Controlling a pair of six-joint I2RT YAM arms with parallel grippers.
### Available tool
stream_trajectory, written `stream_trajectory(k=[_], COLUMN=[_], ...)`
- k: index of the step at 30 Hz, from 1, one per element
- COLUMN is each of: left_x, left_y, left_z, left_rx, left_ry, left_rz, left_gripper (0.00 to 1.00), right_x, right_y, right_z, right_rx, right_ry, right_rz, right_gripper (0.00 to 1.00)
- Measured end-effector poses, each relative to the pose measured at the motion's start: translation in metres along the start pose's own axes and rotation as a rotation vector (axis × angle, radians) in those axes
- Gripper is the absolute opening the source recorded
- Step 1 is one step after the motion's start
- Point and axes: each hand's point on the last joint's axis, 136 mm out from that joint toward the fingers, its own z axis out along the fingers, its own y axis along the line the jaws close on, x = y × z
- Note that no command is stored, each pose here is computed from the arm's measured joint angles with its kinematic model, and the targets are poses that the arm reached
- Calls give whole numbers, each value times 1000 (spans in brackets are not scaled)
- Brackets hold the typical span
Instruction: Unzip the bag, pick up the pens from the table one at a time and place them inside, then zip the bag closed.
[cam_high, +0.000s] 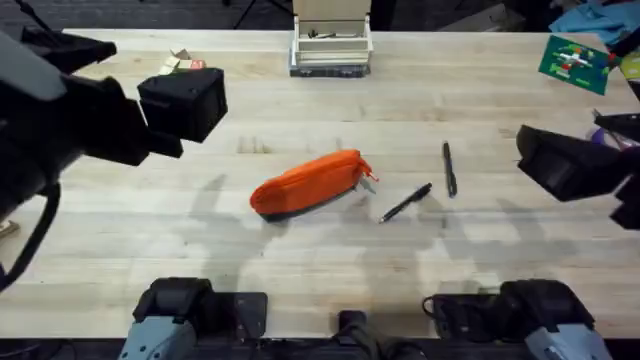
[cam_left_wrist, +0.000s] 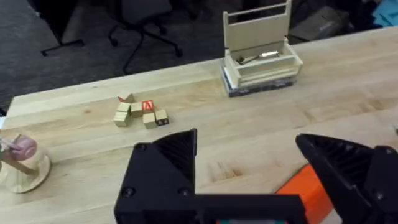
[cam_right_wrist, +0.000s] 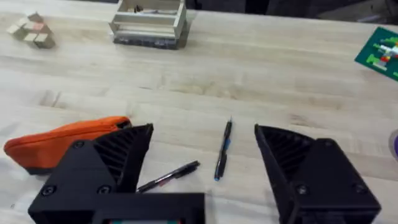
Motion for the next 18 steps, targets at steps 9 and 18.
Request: stream_trajectory(k=[9, 18], left_x=[25, 74], left_y=[-16, -42], left_z=[-2, -19], left_rx=[103, 315], left_ry=[130, 270], left_rz=[165, 491], left_gripper=[993, 993], right_x=[-1, -1], right_y=[1, 1], right_z=[-5, -5], right_rx=[-1, -1], right_ry=[18, 19], right_rz=[-1, -1], right_gripper=[998, 997])
